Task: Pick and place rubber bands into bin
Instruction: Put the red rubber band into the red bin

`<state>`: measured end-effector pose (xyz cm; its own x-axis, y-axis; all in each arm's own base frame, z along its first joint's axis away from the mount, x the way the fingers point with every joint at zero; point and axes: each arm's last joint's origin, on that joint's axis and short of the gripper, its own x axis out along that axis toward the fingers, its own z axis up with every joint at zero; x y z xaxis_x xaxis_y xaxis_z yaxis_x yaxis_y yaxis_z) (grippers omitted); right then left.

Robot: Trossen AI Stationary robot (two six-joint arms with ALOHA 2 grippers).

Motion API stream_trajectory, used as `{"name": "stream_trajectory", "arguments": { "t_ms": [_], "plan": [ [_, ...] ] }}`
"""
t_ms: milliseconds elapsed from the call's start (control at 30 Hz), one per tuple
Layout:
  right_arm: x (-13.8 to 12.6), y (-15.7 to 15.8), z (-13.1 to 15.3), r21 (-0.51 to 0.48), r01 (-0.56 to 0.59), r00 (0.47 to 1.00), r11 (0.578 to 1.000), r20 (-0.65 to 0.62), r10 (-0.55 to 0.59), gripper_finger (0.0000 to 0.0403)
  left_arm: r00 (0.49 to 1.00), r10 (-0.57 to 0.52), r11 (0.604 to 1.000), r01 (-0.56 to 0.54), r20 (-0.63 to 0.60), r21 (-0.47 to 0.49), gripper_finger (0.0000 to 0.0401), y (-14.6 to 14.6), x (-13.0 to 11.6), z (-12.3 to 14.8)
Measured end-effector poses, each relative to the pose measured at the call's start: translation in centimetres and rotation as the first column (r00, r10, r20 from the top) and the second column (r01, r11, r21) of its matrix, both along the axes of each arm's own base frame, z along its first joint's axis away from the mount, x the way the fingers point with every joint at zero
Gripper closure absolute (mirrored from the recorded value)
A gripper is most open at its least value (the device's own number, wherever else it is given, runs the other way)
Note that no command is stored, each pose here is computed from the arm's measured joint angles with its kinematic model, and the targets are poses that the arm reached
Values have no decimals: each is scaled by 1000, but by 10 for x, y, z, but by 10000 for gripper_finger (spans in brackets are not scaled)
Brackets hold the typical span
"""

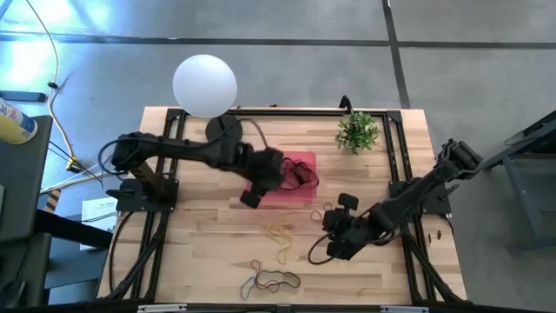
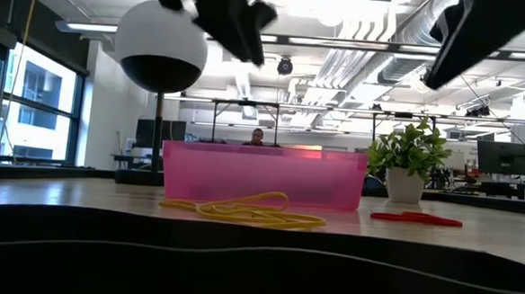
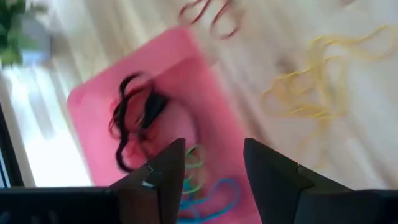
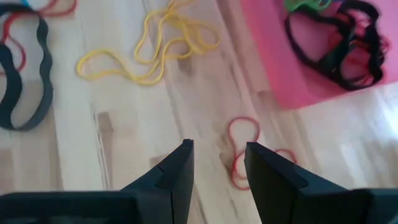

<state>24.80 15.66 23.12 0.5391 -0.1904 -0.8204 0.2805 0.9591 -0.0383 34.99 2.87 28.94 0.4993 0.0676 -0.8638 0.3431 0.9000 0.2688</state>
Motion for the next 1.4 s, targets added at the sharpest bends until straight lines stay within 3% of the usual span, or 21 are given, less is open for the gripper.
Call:
{"name": "stream_trajectory", "arguments": {
  "t_ms": [300,500,733,833,1000,1200,1300,1400],
  "plan": [
    [8,9,-10,59,-39,999,998,-14,39,269,987,-160,986,161,-10,33,255,-108,-29,18],
    [13,11,-7,67,-75,997,995,31,73,269,975,-212,977,212,-70,-15,258,-160,-52,-1],
    [19,15,-3,90,-124,988,988,101,115,269,979,-198,976,191,-56,-105,263,-199,-72,-25],
    [18,15,-3,61,-140,986,988,97,134,269,990,-136,978,127,-43,-165,263,-208,-76,-32],
    [1,-5,-34,-20,-73,993,997,-91,71,269,993,117,965,-114,-1,-235,263,-217,-80,-32],
    [-21,-30,-100,139,-109,979,984,-159,131,269,953,271,945,-236,138,-228,263,-226,-83,-28],
    [-25,-38,-108,189,-92,987,978,-109,114,269,939,317,928,-277,136,-251,265,-224,-82,-28],
    [-26,-39,-105,173,-123,985,977,-95,141,269,927,349,914,-304,136,-267,270,-224,-82,-28]
  ]
}}
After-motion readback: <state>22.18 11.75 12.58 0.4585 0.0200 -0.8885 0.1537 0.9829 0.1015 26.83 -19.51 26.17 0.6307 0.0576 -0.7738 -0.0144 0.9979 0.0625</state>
